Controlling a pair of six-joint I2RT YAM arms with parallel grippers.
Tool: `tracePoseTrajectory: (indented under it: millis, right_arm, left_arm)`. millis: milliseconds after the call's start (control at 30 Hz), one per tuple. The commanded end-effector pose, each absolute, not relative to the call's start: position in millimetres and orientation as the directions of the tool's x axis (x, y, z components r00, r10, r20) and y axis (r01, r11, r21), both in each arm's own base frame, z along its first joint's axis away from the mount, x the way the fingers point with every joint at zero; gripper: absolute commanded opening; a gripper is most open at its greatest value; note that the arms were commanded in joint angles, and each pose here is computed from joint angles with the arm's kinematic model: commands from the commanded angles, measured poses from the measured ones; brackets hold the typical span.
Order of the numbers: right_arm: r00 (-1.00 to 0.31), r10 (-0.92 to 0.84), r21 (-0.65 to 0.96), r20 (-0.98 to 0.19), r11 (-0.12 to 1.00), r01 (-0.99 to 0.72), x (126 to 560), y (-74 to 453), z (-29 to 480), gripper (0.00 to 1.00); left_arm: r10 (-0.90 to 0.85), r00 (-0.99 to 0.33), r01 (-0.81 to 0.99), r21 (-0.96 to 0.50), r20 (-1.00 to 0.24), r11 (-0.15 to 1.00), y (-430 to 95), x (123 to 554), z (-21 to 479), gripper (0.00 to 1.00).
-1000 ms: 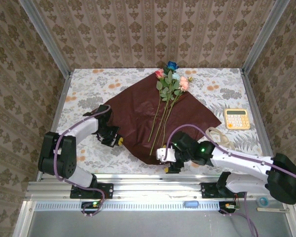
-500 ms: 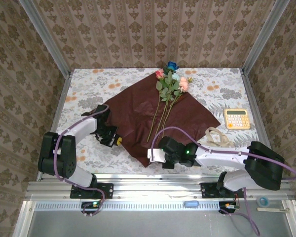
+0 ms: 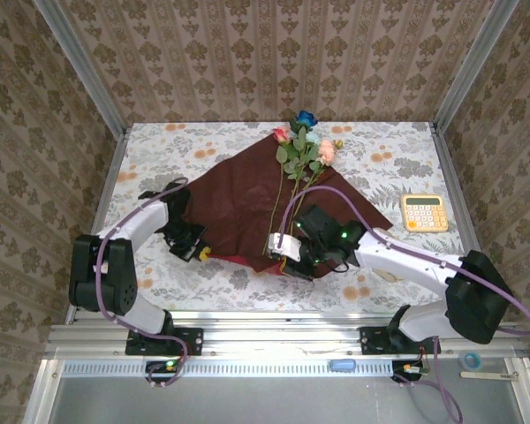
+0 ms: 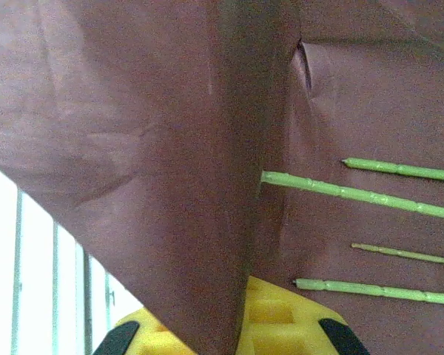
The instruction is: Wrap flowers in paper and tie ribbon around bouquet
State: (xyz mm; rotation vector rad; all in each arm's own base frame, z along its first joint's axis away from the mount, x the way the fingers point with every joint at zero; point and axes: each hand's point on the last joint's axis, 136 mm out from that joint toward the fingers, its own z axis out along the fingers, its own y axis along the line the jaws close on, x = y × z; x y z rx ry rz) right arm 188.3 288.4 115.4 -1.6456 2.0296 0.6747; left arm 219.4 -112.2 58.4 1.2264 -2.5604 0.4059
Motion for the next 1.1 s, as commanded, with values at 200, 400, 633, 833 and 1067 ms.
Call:
tracePoseTrajectory:
  millis: [200,400,633,833,1067]
  right_arm:
    - [-0.336,-0.808,0.322,-0.484,0.192,-0.927,175,280,103,0.00]
    - [-0.400,-0.783,0.360,-0.476,0.241,-0.901,179,280,108,0.00]
    - [-0.482,-0.766,0.427,-0.425,0.300,-0.853,187,287,104,0.00]
    - [-0.491,-0.764,0.440,-0.420,0.302,-0.846,185,287,103,0.00]
    - [-0.493,-0.765,0.450,-0.414,0.299,-0.841,183,288,102,0.00]
  left_arm:
    - [-0.631,-0.733,-0.651,0.008,0.253,0.759,-70,225,52,0.17]
    - [-0.626,-0.745,-0.646,-0.012,0.231,0.764,-69,238,48,0.29]
    - [-0.743,-0.638,-0.770,-0.149,0.203,0.620,-77,238,49,0.54]
    - [-0.837,-0.511,-0.839,-0.328,0.197,0.435,-85,257,43,0.64]
    - [-0.842,-0.496,-0.848,-0.324,0.211,0.419,-87,267,27,0.50]
